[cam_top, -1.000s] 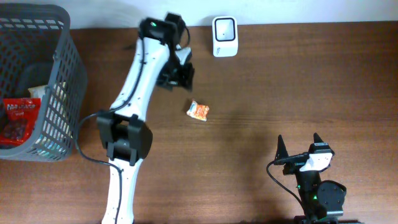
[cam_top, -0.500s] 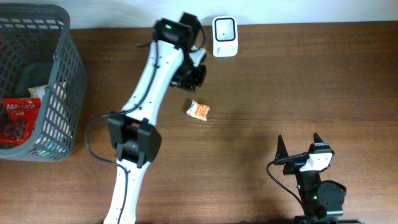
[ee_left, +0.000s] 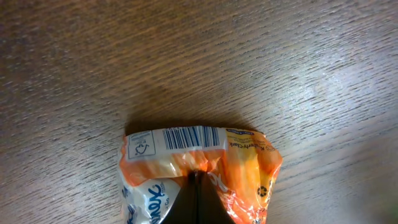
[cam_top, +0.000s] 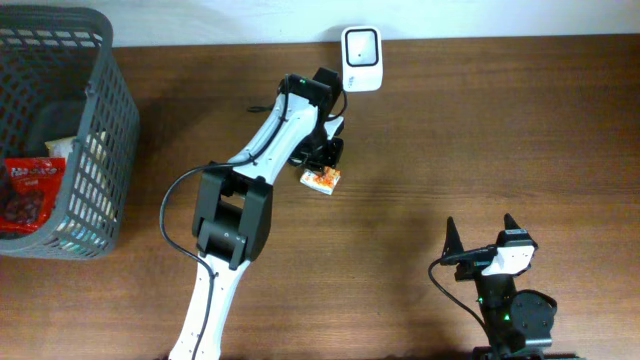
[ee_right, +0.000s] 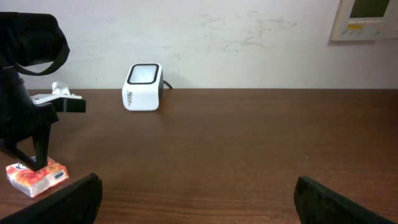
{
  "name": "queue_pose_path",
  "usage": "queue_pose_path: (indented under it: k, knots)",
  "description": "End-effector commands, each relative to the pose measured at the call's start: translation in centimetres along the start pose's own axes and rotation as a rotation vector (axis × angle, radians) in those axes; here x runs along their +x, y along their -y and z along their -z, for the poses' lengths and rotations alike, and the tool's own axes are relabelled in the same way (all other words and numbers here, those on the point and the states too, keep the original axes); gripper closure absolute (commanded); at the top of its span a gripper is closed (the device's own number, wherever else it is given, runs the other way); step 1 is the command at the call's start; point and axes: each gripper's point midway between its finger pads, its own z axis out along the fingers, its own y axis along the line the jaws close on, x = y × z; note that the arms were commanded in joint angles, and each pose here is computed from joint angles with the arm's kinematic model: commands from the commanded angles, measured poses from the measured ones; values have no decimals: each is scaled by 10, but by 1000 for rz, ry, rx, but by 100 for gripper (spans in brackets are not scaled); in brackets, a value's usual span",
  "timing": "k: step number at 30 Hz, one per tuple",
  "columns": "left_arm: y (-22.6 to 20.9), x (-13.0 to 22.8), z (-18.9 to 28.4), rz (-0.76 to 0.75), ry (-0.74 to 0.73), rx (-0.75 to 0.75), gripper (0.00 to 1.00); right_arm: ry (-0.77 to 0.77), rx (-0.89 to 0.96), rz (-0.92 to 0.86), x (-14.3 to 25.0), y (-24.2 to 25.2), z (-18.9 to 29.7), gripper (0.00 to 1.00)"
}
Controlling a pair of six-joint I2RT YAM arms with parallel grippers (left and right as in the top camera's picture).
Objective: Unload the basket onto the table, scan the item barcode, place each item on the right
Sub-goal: 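Lift the box out and place it on the table center, then open the left gripper and return it to the basket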
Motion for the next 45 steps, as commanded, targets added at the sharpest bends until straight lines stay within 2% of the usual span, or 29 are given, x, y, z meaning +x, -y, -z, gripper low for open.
queue_pose_path:
  k: [1, 8, 11, 14, 16, 21, 22, 23, 27, 30, 32, 35, 39, 41, 44, 45]
  knots:
    - [1, 9, 0, 17, -45, 7, 100, -3, 3, -4, 3, 1, 0, 2]
    - [8, -1, 81, 15, 46, 12, 100, -3, 3, -4, 3, 1, 0, 2]
    - [10, -5, 98, 9, 88, 7, 100, -3, 3, -4, 3, 1, 0, 2]
    - [-8, -3, 124, 31, 124, -52, 100, -3, 3, -4, 3, 1, 0, 2]
    - [-17, -9, 147, 44, 196, -63, 100, -3, 3, -4, 3, 1, 0, 2]
    - [-50, 0, 251, 112, 462, -62, 99, -3, 3, -4, 3, 1, 0, 2]
    - [-60, 8, 275, 133, 517, -69, 89, -3, 3, -4, 3, 1, 0, 2]
    - [-72, 18, 297, 160, 566, -84, 86, -3, 3, -4, 3, 1, 0, 2]
    - [-123, 62, 365, 285, 718, -199, 85, -3, 3, -4, 3, 1, 0, 2]
    - [-165, 100, 405, 404, 813, -263, 69, -3, 3, -4, 3, 1, 0, 2]
    - [-200, 124, 421, 501, 851, -304, 64, -3, 3, -4, 3, 1, 0, 2]
    - [-255, 160, 431, 680, 871, -351, 47, -3, 3, -4, 3, 1, 0, 2]
    - [-318, 200, 425, 935, 859, -368, 39, -3, 3, -4, 3, 1, 0, 2]
    - [-342, 213, 413, 1044, 829, -356, 34, -3, 3, -4, 3, 1, 0, 2]
    - [-373, 229, 386, 1175, 750, -331, 22, -3, 3, -4, 3, 1, 0, 2]
    - [-380, 232, 376, 1200, 720, -324, 14, -3, 3, -4, 3, 1, 0, 2]
